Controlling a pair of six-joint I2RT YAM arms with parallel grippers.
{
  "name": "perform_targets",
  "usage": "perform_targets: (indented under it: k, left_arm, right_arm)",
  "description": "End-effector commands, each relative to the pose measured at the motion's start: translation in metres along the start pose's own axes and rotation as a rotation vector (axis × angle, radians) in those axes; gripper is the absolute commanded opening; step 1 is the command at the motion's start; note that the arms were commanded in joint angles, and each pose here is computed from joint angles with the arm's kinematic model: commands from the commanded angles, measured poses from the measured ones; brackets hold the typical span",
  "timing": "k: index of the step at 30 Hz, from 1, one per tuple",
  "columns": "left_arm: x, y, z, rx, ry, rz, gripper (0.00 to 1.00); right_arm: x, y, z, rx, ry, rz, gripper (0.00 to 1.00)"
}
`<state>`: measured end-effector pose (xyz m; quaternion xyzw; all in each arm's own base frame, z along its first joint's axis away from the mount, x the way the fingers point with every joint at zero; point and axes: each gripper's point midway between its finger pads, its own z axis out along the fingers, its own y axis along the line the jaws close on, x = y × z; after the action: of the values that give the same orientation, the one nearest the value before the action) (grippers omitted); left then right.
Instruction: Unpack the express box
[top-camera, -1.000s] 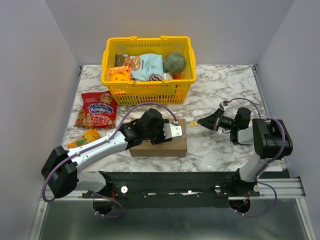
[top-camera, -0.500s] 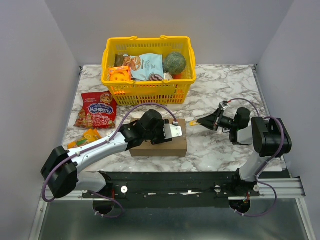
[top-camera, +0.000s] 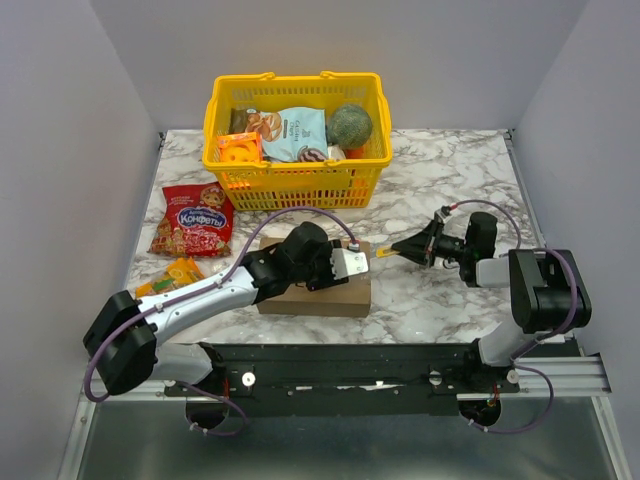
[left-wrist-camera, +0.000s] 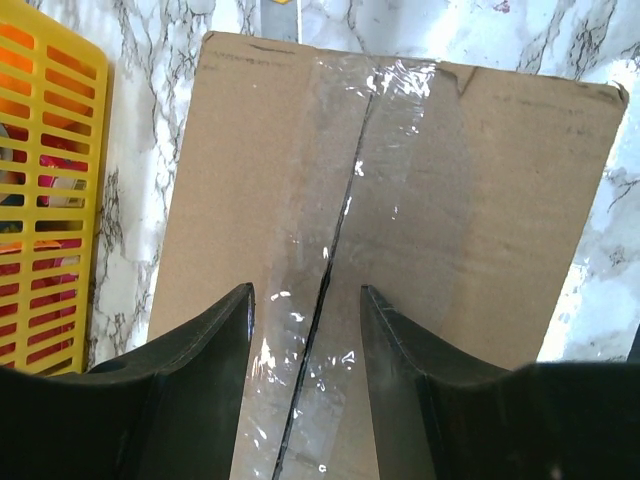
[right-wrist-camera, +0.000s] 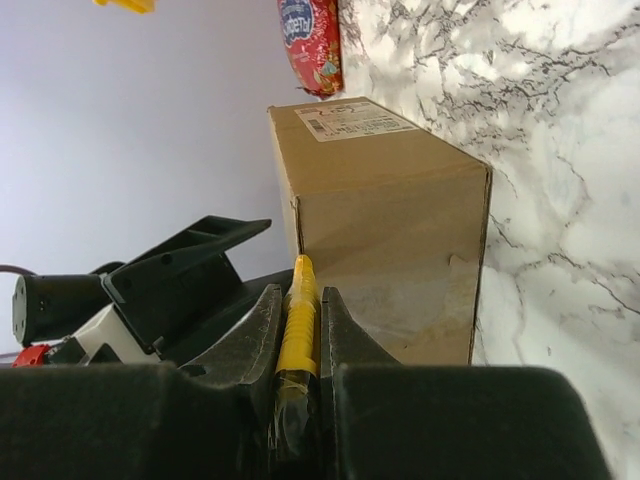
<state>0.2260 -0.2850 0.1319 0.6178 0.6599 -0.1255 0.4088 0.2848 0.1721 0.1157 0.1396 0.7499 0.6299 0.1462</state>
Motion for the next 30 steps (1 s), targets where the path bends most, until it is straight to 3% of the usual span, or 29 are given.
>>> perform_targets:
  k: [1, 12, 30]
  left_arm:
    - [0.006, -0.002, 0.006, -0.014, 0.021, -0.029, 0.56]
    - [0.0, 0.001, 0.011, -0.029, 0.001, -0.078, 0.55]
    - [0.002, 0.012, 0.02, -0.091, 0.015, -0.091, 0.54]
  right_arm:
    - [0.012, 0.0, -0.002, 0.026, 0.031, 0.002, 0.0]
    - [0.01, 0.002, -0.003, 0.016, -0.009, -0.023, 0.0]
    - [0.038, -0.001, -0.004, 0.142, 0.096, -0.031, 0.0]
